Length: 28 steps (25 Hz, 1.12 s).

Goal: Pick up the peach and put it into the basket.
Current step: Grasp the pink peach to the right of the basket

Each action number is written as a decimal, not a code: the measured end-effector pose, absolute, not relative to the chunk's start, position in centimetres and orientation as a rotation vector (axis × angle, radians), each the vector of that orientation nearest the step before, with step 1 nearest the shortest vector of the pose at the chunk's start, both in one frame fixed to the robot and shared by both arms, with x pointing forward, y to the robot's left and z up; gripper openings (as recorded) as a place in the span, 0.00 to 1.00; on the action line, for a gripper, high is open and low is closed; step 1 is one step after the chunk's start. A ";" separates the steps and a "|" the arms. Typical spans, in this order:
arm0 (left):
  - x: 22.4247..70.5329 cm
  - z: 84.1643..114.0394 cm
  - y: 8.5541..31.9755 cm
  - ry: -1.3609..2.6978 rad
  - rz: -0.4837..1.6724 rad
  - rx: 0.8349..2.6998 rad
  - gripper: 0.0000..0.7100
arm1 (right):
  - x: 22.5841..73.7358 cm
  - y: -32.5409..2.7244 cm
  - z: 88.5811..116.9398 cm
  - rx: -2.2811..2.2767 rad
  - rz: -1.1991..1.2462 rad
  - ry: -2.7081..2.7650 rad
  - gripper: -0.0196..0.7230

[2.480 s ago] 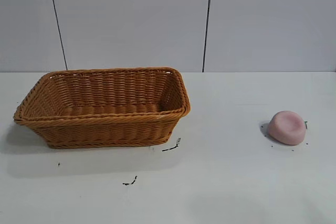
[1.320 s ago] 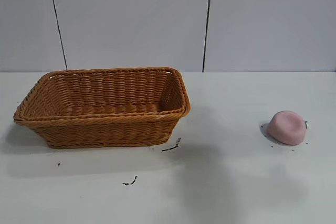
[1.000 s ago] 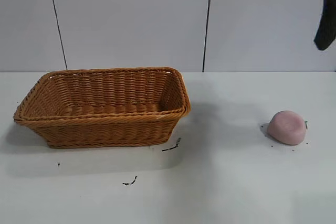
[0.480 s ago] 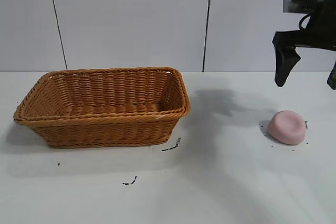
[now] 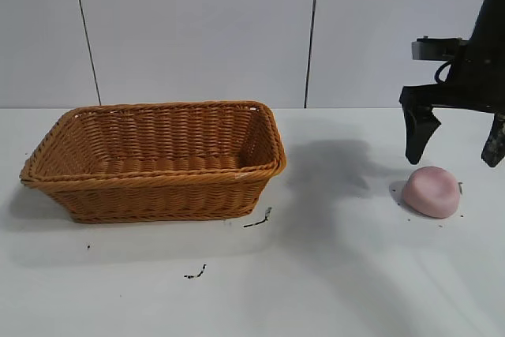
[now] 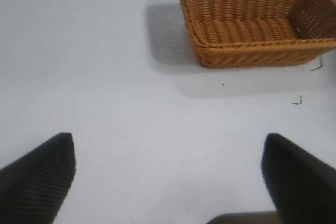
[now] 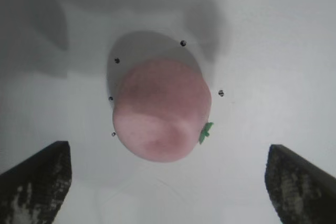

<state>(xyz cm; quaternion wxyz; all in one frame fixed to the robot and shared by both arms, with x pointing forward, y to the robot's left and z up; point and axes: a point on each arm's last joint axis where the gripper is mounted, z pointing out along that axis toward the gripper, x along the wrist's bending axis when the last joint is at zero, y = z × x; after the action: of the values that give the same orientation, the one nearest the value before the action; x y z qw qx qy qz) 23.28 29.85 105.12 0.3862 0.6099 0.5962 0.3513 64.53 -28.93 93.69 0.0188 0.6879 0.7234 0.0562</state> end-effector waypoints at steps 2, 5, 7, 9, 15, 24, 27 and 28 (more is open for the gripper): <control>23.3 105.1 29.8 1.518 0.895 1.553 0.98 | 64.7 -28.2 93.1 2.113 0.180 2.261 0.96; 23.3 105.1 29.8 1.518 0.895 1.553 0.98 | 65.2 -27.4 92.0 2.091 0.198 2.271 0.96; 23.3 105.1 29.8 1.518 0.895 1.553 0.98 | 65.4 -27.4 91.3 2.117 0.196 2.248 0.96; 23.3 105.1 29.8 1.518 0.895 1.553 0.98 | 65.4 -27.7 90.9 2.135 0.168 2.230 0.96; 23.3 105.1 29.8 1.518 0.895 1.553 0.98 | 65.4 -28.3 90.8 2.128 0.135 2.217 0.96; 23.3 105.1 29.8 1.518 0.895 1.553 0.98 | 65.3 -28.3 88.4 2.170 0.073 2.246 0.96; 23.3 105.1 29.8 1.518 0.895 1.553 0.98 | 65.3 -28.3 88.1 2.174 0.066 2.249 0.96; 23.3 105.1 29.8 1.518 0.895 1.553 0.98 | 65.3 -28.3 88.1 2.173 0.067 2.249 0.95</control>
<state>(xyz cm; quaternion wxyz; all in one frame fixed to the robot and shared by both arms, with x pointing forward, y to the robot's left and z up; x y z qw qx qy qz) 23.28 29.85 105.12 0.3862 0.6099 0.5962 0.3513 65.33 -28.29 88.11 0.0067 0.6947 0.7189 0.0213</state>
